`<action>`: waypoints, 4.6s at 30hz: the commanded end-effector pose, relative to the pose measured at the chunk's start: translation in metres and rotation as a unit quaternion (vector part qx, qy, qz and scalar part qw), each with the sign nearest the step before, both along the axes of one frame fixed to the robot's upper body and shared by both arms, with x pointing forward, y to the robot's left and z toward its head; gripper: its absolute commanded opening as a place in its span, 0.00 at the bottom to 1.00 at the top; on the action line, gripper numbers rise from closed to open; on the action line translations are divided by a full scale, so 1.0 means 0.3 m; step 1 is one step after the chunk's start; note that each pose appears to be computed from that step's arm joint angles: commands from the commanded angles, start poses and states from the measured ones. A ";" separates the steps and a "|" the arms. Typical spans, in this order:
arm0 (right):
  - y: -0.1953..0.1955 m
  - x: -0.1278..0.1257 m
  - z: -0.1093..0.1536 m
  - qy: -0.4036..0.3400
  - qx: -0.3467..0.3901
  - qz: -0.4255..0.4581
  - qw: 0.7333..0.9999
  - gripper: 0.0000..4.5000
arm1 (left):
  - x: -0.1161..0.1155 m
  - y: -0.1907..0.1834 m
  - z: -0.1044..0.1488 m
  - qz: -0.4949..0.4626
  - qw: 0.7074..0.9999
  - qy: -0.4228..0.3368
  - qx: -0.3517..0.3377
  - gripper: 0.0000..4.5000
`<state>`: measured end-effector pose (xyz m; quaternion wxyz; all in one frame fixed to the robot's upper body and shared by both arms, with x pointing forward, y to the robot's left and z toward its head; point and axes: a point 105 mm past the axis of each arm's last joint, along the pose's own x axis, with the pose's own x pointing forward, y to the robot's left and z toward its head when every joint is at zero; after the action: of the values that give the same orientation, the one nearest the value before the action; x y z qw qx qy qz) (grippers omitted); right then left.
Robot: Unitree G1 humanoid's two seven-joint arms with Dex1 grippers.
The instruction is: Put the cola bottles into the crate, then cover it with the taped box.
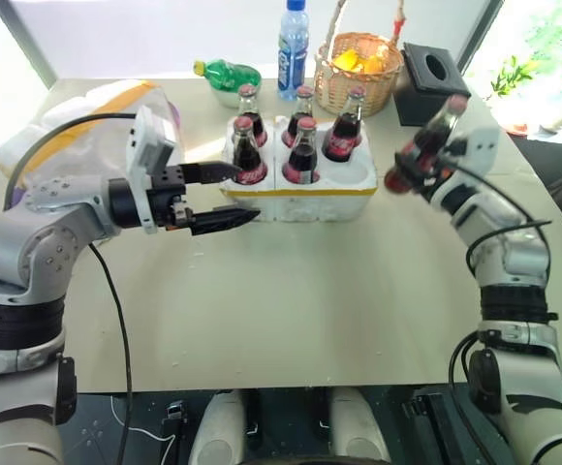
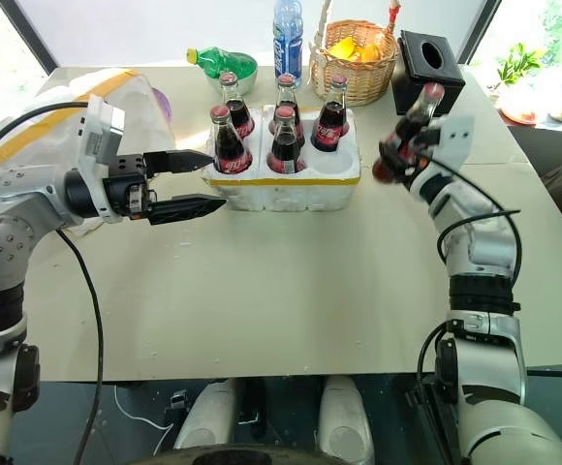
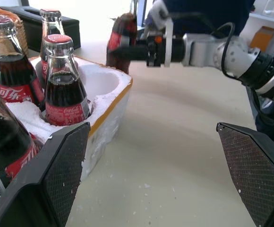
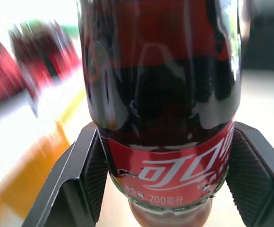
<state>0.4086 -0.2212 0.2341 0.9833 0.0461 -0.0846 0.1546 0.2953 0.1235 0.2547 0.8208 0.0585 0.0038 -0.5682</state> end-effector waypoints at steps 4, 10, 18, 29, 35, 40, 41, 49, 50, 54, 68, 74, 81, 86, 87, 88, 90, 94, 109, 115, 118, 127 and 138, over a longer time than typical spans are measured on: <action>0.202 -0.110 0.272 -0.098 0.009 0.148 0.984 0.61 | -0.006 0.000 0.037 0.002 0.999 -0.029 -0.012 1.00; 0.274 -0.070 0.166 -0.035 -0.053 0.148 0.987 0.61 | -0.004 0.007 0.036 0.008 0.999 -0.030 -0.012 1.00; 0.267 -0.027 0.064 0.042 -0.112 0.124 0.985 0.61 | 0.008 0.042 0.045 0.027 0.999 -0.036 -0.007 1.00; 0.221 -0.076 0.153 0.033 -0.127 0.140 0.981 0.98 | 0.004 0.171 0.075 0.097 0.994 -0.051 0.030 1.00; 0.090 -0.200 0.314 0.008 -0.147 0.191 0.970 0.98 | -0.077 0.440 0.210 0.215 0.966 -0.083 0.114 1.00; 0.052 -0.263 0.350 0.003 -0.179 0.237 0.955 0.98 | -0.134 0.716 0.210 0.328 0.917 -0.041 0.225 1.00; 0.055 -0.273 0.351 0.004 -0.180 0.249 0.952 0.98 | -0.148 0.771 0.193 0.344 0.904 -0.018 0.253 1.00; 0.101 -0.296 0.329 0.004 -0.173 0.302 0.938 0.98 | -0.149 0.923 0.076 0.346 0.866 0.068 0.355 1.00; 0.105 -0.299 0.326 0.005 -0.171 0.305 0.937 0.98 | -0.131 0.930 0.063 0.347 0.865 0.069 0.357 1.00; 0.122 -0.342 0.310 0.007 -0.172 0.335 0.926 0.98 | -0.032 0.958 -0.003 0.360 0.856 0.079 0.363 1.00; 0.100 -0.431 0.329 0.001 -0.170 0.342 0.924 1.00 | 0.105 0.937 -0.139 0.358 0.857 0.122 0.350 0.45; 0.089 -0.449 0.327 0.011 -0.167 0.348 0.922 1.00 | 0.105 0.946 -0.088 0.369 0.860 0.094 0.340 0.06; 0.069 -0.438 0.325 0.009 -0.176 0.324 0.930 1.00 | 0.214 0.861 0.182 0.413 0.850 -0.134 0.297 0.06; 0.056 -0.445 0.310 0.022 -0.173 0.319 0.931 1.00 | 0.290 0.615 0.418 0.379 0.810 -0.373 0.249 0.06; 0.052 -0.449 0.304 0.025 -0.174 0.319 0.931 1.00 | 0.297 0.561 0.432 0.360 0.805 -0.402 0.245 0.06; 0.049 -0.451 0.299 0.028 -0.175 0.318 0.932 1.00 | 0.305 0.518 0.436 0.346 0.803 -0.419 0.244 0.06; 0.036 -0.451 0.293 0.032 -0.170 0.309 0.935 1.00 | 0.324 0.407 0.416 0.299 0.796 -0.455 0.263 0.06; 0.003 -0.451 0.282 0.039 -0.156 0.288 0.944 1.00 | 0.371 0.250 0.363 0.251 0.762 -0.507 0.316 0.06; -0.055 -0.463 0.242 0.042 -0.100 0.239 0.965 1.00 | 0.407 0.045 0.117 0.145 0.553 -0.673 0.470 0.06; -0.057 -0.449 0.228 0.047 -0.094 0.232 0.967 1.00 | 0.372 0.077 0.035 0.138 0.586 -0.653 0.459 0.69; -0.057 -0.443 0.198 0.059 -0.104 0.231 0.966 1.00 | 0.321 0.086 0.009 0.135 0.611 -0.651 0.430 0.79; -0.094 -0.419 0.150 0.080 -0.106 0.219 0.967 1.00 | 0.167 0.279 0.034 0.231 0.838 -0.431 0.243 0.79; -0.098 -0.395 0.109 0.118 -0.157 0.257 0.946 1.00 | 0.025 0.469 0.062 0.146 0.986 0.067 0.044 0.79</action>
<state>0.2915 -0.2504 0.2511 0.9099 -0.0462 0.0925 0.4017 0.3100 0.2643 0.2540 0.8979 0.0579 0.1115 -0.4218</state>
